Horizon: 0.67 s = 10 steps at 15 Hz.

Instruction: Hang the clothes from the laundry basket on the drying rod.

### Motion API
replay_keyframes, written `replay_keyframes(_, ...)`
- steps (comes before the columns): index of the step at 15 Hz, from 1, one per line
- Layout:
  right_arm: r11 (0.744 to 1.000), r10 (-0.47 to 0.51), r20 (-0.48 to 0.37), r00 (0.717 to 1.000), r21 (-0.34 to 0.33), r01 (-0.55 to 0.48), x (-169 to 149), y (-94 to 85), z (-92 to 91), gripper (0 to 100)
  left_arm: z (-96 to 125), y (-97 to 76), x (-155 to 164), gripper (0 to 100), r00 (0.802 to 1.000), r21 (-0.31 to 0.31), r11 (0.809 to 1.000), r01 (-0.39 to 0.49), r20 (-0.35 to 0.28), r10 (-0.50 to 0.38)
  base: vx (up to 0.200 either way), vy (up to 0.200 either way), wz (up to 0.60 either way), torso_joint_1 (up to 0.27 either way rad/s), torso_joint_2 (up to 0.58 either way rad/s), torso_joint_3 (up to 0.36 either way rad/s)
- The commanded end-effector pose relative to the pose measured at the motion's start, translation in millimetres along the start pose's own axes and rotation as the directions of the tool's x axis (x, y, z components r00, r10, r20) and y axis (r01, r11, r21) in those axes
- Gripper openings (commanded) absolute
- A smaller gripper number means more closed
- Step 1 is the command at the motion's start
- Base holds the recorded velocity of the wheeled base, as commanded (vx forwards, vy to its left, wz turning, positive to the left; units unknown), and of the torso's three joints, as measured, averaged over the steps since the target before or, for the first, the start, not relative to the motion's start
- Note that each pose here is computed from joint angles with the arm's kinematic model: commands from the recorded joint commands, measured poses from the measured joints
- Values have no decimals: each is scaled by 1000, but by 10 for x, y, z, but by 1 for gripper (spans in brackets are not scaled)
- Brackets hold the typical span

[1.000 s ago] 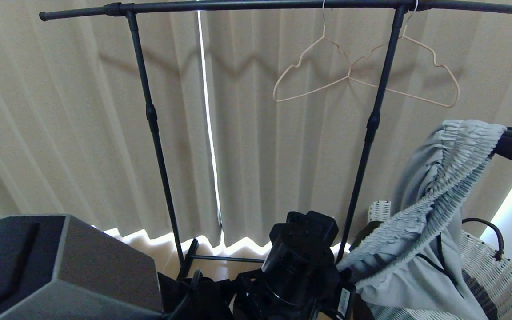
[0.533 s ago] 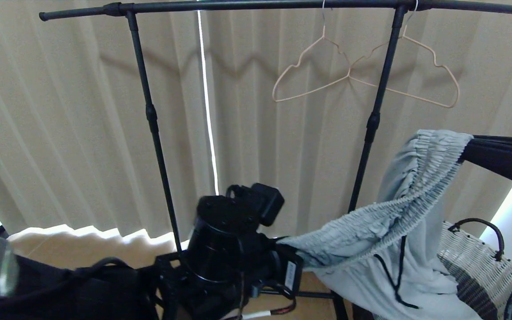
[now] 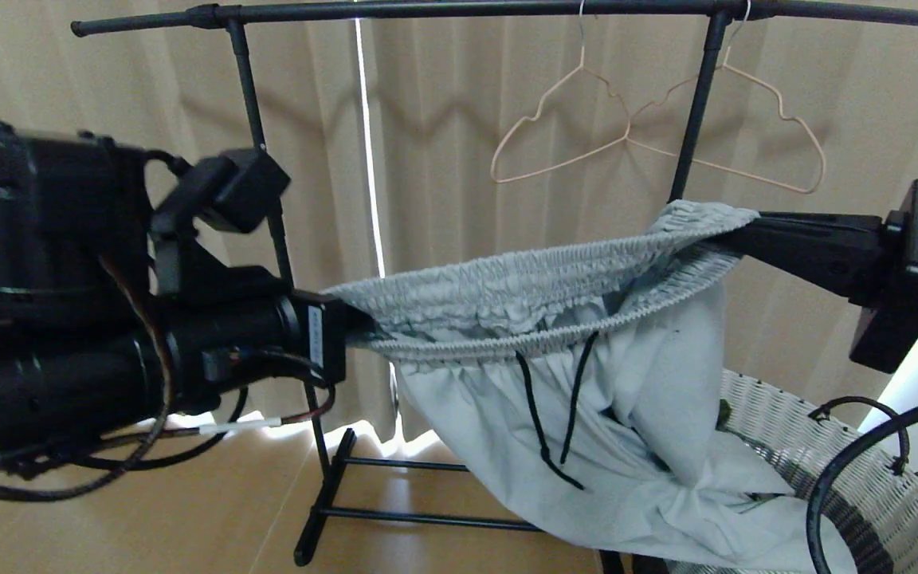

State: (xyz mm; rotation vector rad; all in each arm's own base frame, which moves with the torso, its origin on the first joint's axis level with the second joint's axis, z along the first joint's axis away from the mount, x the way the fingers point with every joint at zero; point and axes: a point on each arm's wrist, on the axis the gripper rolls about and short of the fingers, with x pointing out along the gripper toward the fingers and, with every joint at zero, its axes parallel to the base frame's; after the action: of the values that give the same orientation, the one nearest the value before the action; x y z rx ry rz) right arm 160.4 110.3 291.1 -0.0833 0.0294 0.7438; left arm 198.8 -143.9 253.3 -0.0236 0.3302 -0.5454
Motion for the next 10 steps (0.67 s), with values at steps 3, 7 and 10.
replay_keyframes(3,1000,-22,12,1000,23,22,295,-92,80,0,627,27,-244,0,990,20,1000,-24,136,21,0,0,0,0,0,0)
replay_keyframes(7,995,-89,18,996,38,88,531,-302,158,0,715,25,-51,0,990,123,991,-44,137,27,0,0,0,0,0,0)
replay_keyframes(10,992,-122,-7,993,43,122,598,-412,88,0,608,113,168,0,993,117,989,-96,78,87,0,0,0,0,0,0)
